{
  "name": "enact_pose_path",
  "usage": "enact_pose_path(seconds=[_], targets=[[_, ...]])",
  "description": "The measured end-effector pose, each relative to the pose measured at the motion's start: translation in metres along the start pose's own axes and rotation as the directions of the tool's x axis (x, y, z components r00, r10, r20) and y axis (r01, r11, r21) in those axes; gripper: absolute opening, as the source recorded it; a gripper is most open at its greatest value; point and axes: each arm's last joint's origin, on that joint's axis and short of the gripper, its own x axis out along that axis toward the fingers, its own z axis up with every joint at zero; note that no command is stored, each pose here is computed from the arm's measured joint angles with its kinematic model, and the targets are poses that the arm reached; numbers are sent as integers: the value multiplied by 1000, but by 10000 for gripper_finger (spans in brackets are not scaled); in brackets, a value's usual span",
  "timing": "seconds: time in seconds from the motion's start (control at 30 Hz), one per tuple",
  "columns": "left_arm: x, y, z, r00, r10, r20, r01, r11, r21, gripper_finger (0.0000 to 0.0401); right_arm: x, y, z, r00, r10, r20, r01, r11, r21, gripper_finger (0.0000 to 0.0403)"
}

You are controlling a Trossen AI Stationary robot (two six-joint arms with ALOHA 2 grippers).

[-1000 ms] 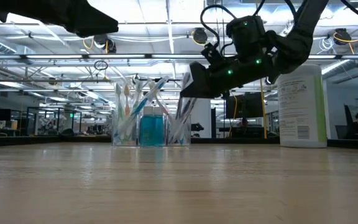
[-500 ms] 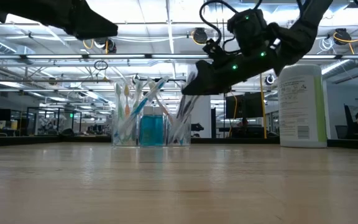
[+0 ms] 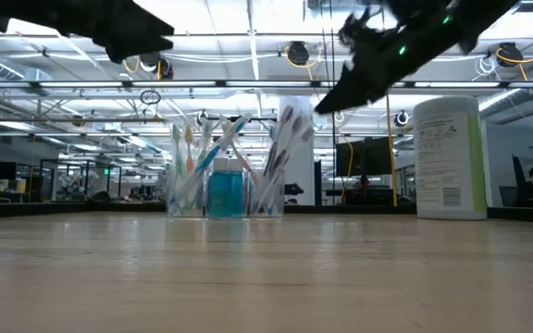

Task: Pick & Place toothbrushing station
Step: Return to home position

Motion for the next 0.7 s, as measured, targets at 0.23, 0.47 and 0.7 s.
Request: enact_pose_path(seconds=[0.23, 0.47, 0.7], targets=[[-25, 5, 15, 983, -147, 114, 148, 989, 3, 225, -67, 10, 21, 988, 110, 108, -107, 994, -35, 118], [-56, 14, 7, 975, -218, 46, 217, 976, 23, 225, -115, 13, -10, 958, 228, 173, -216, 972, -89, 117], [-68, 16, -4, 963, -260, 69, 253, 963, 92, 225, -139, 3, -52, 857, 349, 380, -334, 936, -107, 114]])
